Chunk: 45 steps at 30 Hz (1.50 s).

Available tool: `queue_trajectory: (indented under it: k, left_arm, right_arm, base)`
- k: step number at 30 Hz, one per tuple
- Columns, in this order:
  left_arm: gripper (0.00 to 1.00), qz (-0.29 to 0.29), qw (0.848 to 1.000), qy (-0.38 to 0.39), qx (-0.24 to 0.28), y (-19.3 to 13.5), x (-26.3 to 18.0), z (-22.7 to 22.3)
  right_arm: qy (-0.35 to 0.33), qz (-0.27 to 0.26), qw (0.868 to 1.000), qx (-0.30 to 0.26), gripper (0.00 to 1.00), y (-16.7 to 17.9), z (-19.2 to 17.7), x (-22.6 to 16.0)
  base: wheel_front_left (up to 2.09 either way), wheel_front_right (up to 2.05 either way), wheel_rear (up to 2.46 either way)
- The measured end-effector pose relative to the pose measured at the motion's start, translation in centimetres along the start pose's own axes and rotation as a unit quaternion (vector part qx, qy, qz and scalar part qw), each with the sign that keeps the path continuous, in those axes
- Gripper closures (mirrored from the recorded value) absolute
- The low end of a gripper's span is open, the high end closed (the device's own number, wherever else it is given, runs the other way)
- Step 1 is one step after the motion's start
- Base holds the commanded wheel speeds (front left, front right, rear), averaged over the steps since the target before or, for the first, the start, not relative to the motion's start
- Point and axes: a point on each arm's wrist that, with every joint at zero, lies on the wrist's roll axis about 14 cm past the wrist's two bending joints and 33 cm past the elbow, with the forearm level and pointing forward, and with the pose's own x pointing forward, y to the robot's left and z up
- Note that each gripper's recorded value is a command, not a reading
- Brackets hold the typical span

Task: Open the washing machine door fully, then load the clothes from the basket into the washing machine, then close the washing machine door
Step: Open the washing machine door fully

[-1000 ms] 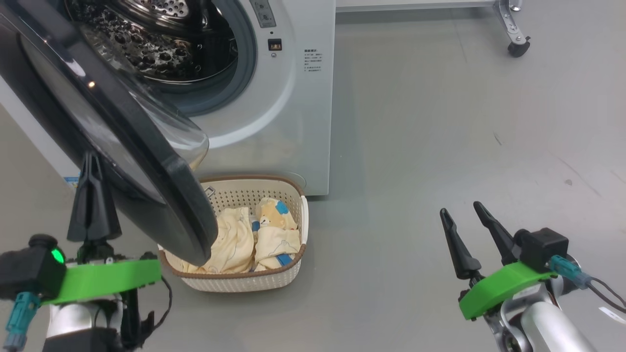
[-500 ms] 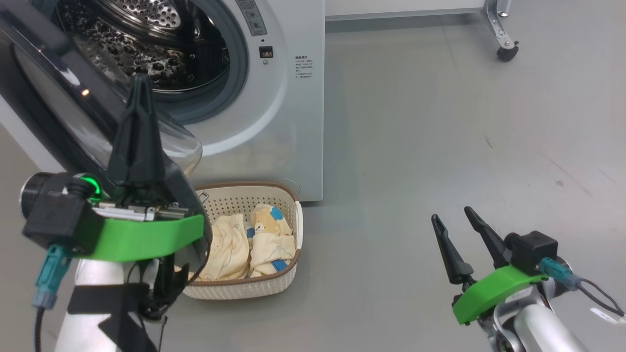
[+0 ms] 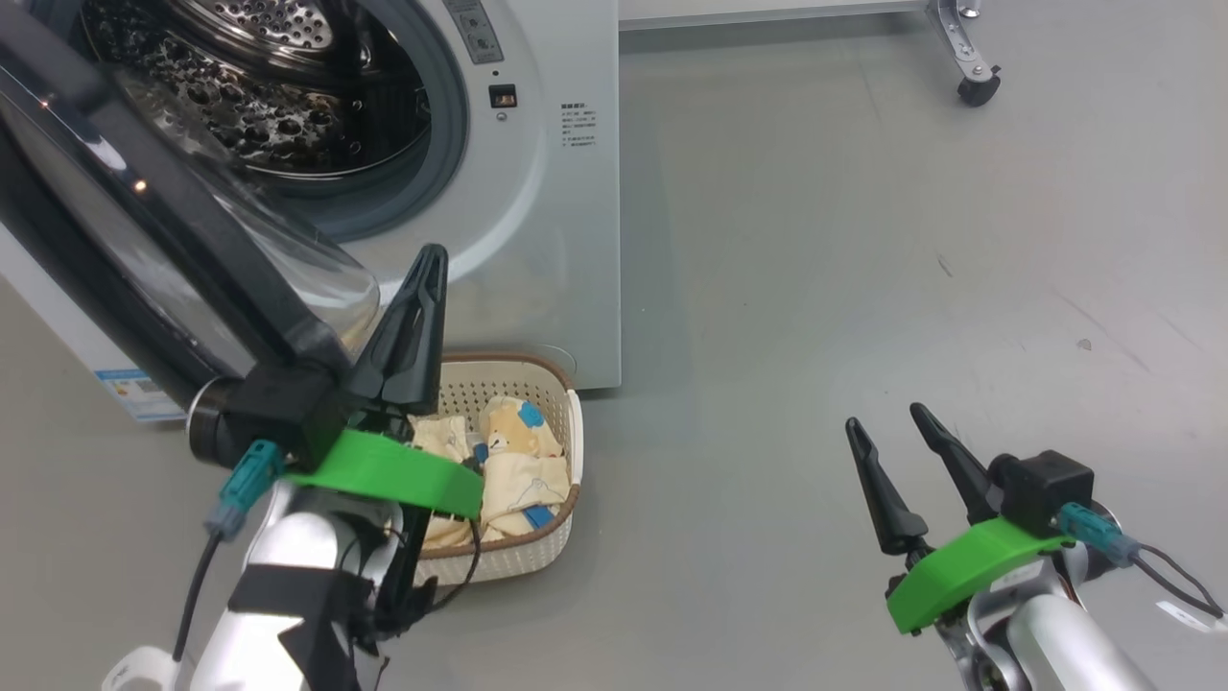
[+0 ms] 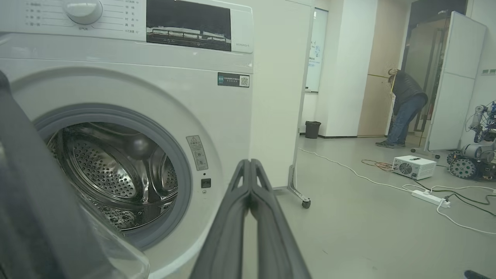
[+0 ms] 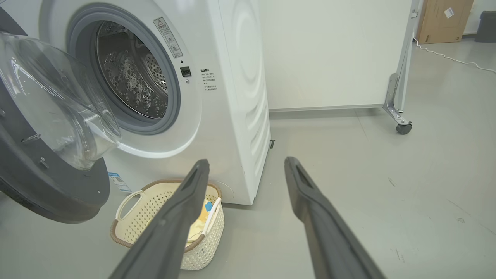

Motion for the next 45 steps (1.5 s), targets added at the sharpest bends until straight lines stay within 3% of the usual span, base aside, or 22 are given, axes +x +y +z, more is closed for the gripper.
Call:
queue_trajectory:
  k: [9,20,45]
  left_arm:
    - [1.00,0.005,0.996,0.085,-0.039,0.1,-0.8,-5.2]
    - [1.00,0.018,0.988,0.143,-0.050,0.8,-1.9,-8.8]
    - [1.00,0.069,0.984,0.155,-0.055,3.9,-3.4,-9.8]
  right_arm:
    - [-0.002,-0.006,1.000,0.001,0.00,-0.4,0.1,0.2]
    - [0.000,-0.013,1.000,0.003,0.00,-0.7,0.0,0.0]
    - [0.002,-0.005,1.000,0.004,0.00,-0.2,-0.1,0.3]
  base:
    - [0.00,0.00,0.00]
    - [0.00,0.00,0.00]
    - [0.00,0.00,0.00]
